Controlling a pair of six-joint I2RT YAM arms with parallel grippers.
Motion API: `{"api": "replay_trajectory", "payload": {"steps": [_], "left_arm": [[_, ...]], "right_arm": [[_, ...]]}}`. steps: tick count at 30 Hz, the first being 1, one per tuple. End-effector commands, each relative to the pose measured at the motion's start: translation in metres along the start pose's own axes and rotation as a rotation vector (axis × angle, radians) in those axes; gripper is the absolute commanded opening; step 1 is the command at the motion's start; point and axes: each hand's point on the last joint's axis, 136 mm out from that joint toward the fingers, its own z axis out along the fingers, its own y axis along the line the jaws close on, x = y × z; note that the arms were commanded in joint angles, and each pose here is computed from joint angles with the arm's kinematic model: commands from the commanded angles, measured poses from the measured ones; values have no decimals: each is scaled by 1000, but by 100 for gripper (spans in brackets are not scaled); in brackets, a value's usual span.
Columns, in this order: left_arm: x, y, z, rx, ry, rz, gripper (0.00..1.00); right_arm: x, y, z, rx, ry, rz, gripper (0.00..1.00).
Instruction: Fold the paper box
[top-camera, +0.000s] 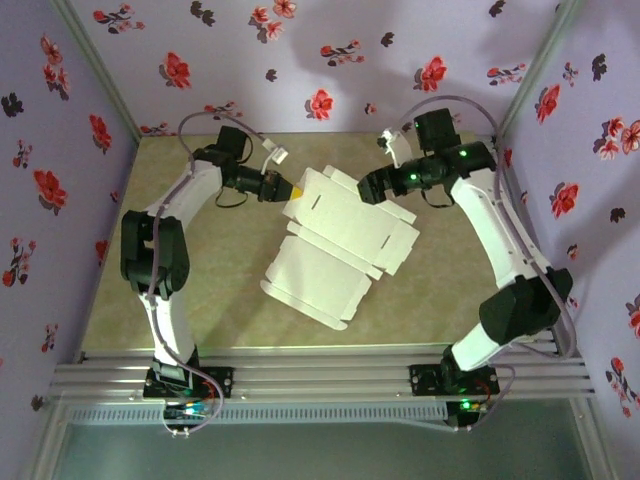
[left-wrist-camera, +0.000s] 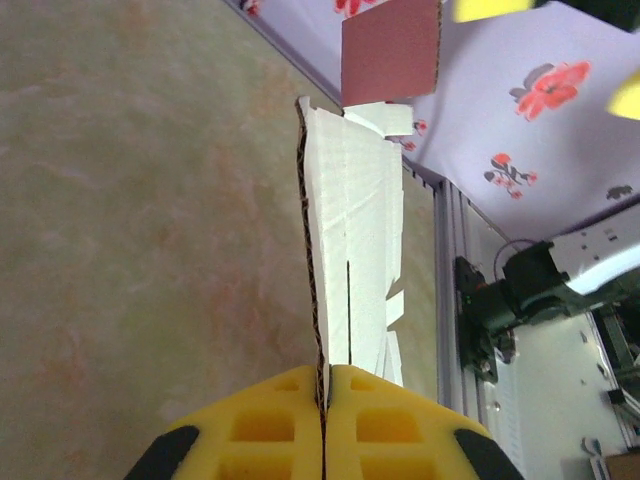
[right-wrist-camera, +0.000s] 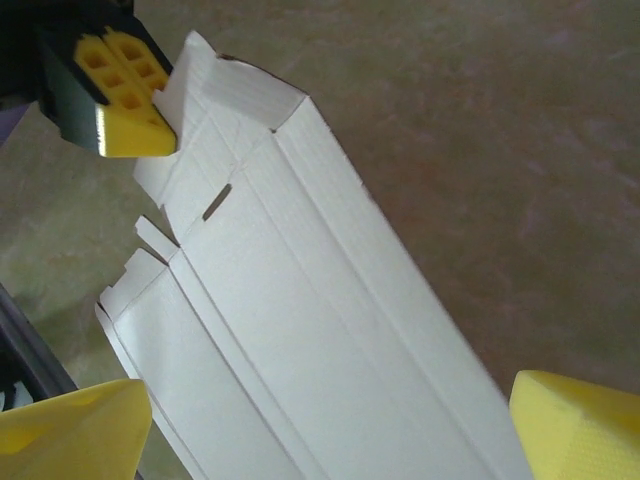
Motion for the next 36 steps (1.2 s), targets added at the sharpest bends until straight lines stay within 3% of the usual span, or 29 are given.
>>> {"api": "replay_trajectory", "payload": {"steps": [1, 24, 32, 36], "left_arm": [[11, -14, 6, 77, 31, 4, 4], [15, -16, 15, 84, 59, 14, 4], [15, -14, 14, 44, 55, 49, 4], [15, -10, 16, 26, 56, 48, 4]], "right_arm": [[-3, 8, 9, -69, 5, -18, 93], [13, -6, 60, -168, 88, 54, 86], [20, 0, 63, -215, 106, 83, 76], [21, -1, 57, -183, 90, 84, 66]]}}
